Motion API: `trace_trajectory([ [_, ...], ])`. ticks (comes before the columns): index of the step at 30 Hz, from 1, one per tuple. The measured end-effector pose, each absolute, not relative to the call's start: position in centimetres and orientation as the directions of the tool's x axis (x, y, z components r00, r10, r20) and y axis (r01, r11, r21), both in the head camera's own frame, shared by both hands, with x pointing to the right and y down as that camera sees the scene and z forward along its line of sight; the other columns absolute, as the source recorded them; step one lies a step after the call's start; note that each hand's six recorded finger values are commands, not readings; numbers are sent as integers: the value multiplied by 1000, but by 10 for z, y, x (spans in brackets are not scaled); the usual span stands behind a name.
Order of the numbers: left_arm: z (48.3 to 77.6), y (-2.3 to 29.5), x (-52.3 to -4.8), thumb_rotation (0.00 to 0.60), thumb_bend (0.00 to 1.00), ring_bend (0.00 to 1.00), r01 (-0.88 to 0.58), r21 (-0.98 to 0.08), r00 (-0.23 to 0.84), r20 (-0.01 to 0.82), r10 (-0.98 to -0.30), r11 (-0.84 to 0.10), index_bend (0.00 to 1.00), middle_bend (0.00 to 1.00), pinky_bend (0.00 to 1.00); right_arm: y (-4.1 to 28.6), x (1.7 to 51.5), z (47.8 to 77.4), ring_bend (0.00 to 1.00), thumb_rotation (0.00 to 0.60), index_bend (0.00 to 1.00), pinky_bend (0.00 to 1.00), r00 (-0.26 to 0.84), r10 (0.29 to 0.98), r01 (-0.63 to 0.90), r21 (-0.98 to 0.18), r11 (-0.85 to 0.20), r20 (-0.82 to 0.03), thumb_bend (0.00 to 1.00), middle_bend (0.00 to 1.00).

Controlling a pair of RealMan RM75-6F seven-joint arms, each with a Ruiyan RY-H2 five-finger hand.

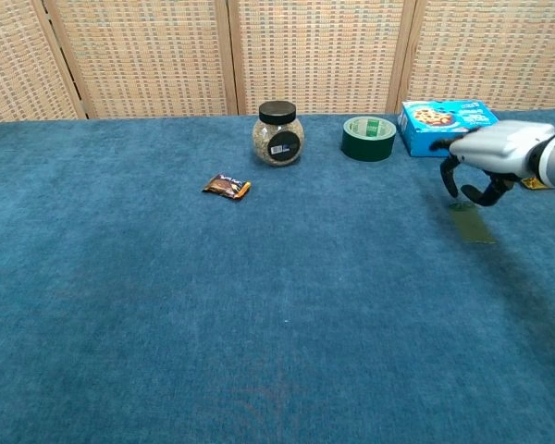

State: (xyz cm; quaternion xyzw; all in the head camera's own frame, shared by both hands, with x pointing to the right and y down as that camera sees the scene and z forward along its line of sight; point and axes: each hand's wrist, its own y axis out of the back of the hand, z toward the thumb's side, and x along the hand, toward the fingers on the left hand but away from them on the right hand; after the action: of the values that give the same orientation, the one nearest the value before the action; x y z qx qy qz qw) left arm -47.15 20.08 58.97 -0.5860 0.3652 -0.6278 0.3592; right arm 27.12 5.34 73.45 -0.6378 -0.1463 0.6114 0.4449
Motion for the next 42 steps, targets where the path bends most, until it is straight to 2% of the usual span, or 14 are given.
trace_trajectory([
  [3, 590, 201, -472, 600, 0, 0, 24, -879, -55, 474, -879, -475, 0, 0, 0, 52, 269, 725, 0, 600, 288, 0, 239, 757, -349, -781, -517, -608, 340, 0],
  [11, 590, 201, -472, 600, 0, 0, 25, -878, -56, 475, -878, -477, 0, 0, 0, 43, 279, 735, 0, 600, 301, 0, 197, 775, -343, -783, -519, -600, 311, 0],
  [17, 590, 200, -472, 600, 0, 0, 23, -879, -58, 475, -878, -477, 0, 0, 0, 36, 283, 747, 0, 600, 431, 0, 168, 786, -348, -782, -518, -595, 330, 0],
  [30, 591, 199, -473, 600, 0, 0, 20, -877, -62, 478, -876, -480, 0, 0, 0, 34, 281, 767, 0, 600, 452, 0, 149, 773, -368, -760, -535, -616, 413, 0],
  [42, 592, 198, -475, 600, 0, 0, 16, -875, -68, 482, -873, -484, 0, 0, 0, 37, 279, 779, 0, 600, 464, 0, 137, 756, -384, -738, -555, -640, 414, 0],
])
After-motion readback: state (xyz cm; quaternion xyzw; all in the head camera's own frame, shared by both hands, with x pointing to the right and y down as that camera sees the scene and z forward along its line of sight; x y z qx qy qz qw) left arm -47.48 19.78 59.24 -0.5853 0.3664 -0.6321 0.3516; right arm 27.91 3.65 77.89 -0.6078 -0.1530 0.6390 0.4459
